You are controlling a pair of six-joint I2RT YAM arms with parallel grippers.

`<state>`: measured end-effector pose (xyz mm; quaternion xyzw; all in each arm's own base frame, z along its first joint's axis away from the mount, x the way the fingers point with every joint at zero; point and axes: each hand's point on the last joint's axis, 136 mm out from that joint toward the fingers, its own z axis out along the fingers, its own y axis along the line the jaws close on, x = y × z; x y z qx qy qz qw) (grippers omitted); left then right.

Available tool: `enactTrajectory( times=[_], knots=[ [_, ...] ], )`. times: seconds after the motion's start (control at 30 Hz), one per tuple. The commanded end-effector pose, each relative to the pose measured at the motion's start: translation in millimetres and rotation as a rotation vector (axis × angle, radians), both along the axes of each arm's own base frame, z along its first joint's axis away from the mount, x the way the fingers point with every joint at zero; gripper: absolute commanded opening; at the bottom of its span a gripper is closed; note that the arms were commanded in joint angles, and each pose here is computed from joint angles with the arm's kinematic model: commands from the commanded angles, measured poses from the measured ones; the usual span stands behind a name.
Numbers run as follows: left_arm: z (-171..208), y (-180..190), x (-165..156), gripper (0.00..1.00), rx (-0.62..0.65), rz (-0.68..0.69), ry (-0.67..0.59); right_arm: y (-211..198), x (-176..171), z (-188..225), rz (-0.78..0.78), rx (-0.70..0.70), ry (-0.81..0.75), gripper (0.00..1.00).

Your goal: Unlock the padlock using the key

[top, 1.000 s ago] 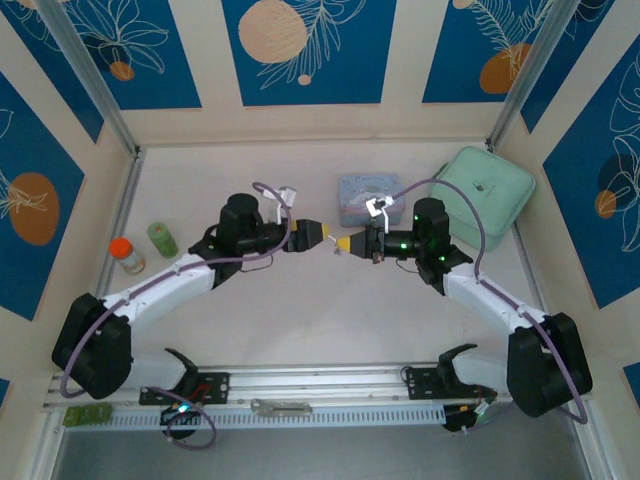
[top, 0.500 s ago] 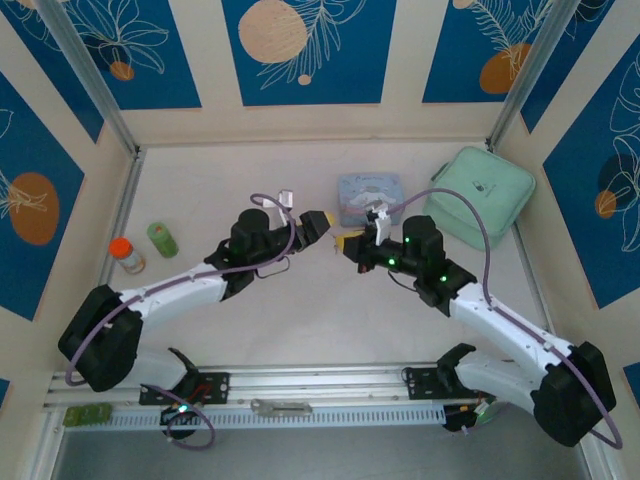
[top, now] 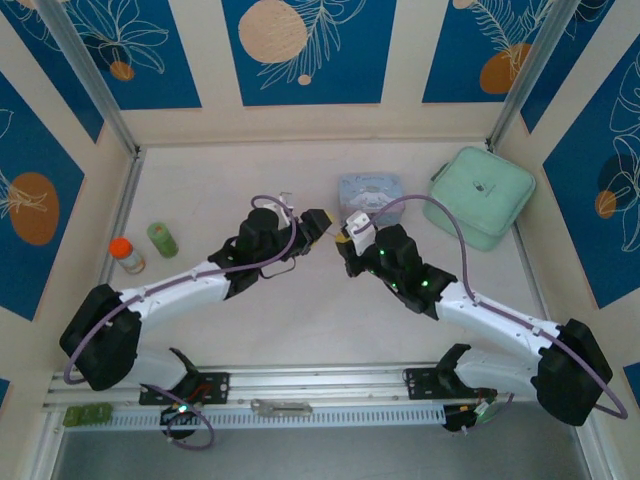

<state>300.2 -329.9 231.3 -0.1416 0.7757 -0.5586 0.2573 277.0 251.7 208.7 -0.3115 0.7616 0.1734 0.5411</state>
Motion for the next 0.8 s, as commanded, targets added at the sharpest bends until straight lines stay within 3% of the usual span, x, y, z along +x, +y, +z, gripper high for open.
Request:
enactTrajectory(
  times=[0.0,0.13,0.5,0.67,0.77],
  knots=[
    [10.8,-2.6,-1.8,0.58,-0.030,0.006,-0.003,2.9,8.4,18.7,-0.031,-0.024,-0.118,0.00],
    [9.1,-7.4,-1.5,0.54,-0.056,-0.007,0.009,10.1,7.3,18.2,-0.017,-0.024,-0.128,0.00],
    [8.4,-1.7,-3.9,0.13,-0.034,0.000,-0.004,21.2,5.6,12.7,0.003,-0.046,-0.157,0.00],
    [5.5,1.3,-2.0,0.00,-0.003,0.012,-0.015,24.4,0.3,17.7,0.024,-0.041,-0.157,0.00],
    [-1.5,6.0,1.0,0.00,0.032,0.027,-0.024,23.0,-5.1,26.7,0.045,0.015,-0.112,0.21]
  ],
)
